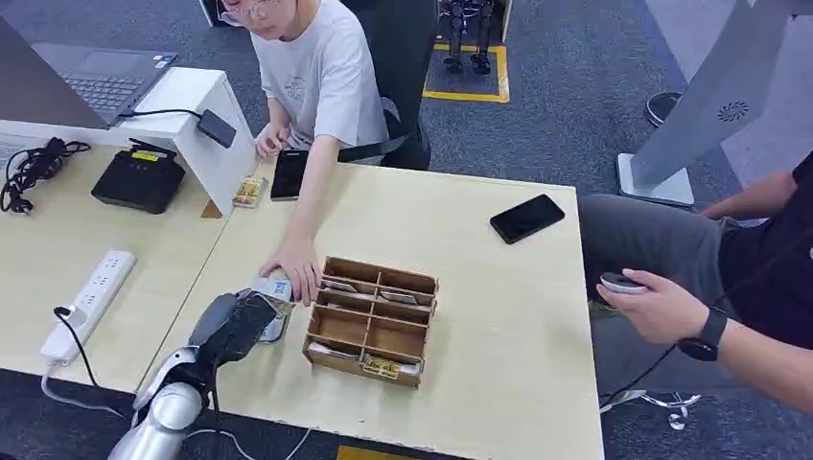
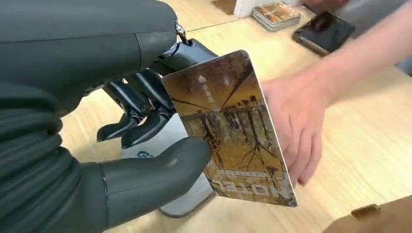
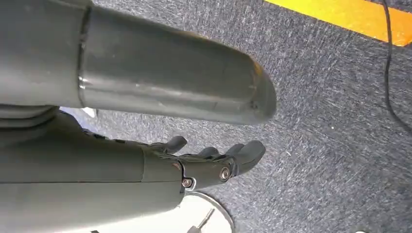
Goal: Pass the card to the sensor for recognition and then transmit it.
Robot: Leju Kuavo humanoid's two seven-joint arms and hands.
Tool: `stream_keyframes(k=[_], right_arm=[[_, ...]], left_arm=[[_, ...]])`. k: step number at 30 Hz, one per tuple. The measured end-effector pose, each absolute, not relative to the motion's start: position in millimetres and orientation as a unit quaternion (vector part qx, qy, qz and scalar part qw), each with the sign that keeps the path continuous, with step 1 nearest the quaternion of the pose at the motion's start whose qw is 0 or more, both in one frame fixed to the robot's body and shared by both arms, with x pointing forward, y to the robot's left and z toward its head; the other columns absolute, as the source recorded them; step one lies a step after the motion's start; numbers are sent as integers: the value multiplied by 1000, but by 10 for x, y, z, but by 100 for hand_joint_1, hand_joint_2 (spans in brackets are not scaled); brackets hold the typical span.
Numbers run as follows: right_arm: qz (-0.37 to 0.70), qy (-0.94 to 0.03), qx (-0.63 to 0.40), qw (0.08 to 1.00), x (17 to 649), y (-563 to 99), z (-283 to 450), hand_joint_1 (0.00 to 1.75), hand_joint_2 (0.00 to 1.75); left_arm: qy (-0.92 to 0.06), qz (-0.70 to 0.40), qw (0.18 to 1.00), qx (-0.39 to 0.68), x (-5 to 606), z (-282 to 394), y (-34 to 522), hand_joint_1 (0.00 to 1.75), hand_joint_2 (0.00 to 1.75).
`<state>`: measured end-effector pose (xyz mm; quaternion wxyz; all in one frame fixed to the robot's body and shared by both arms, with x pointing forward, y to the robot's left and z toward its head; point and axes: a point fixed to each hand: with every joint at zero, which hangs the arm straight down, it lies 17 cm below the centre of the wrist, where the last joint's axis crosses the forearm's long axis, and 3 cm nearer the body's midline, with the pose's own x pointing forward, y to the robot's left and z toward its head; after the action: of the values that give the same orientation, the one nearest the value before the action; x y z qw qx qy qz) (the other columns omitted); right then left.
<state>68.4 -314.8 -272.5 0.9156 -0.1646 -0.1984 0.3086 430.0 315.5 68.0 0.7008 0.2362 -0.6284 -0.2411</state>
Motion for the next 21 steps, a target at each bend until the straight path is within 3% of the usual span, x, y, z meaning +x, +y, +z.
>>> stream_keyframes(k=[21], right_arm=[[308, -197, -166, 916, 663, -3164, -2726, 0, 0]], left_arm=[[-634, -249, 692, 238, 4256, 776, 3210, 175, 175]])
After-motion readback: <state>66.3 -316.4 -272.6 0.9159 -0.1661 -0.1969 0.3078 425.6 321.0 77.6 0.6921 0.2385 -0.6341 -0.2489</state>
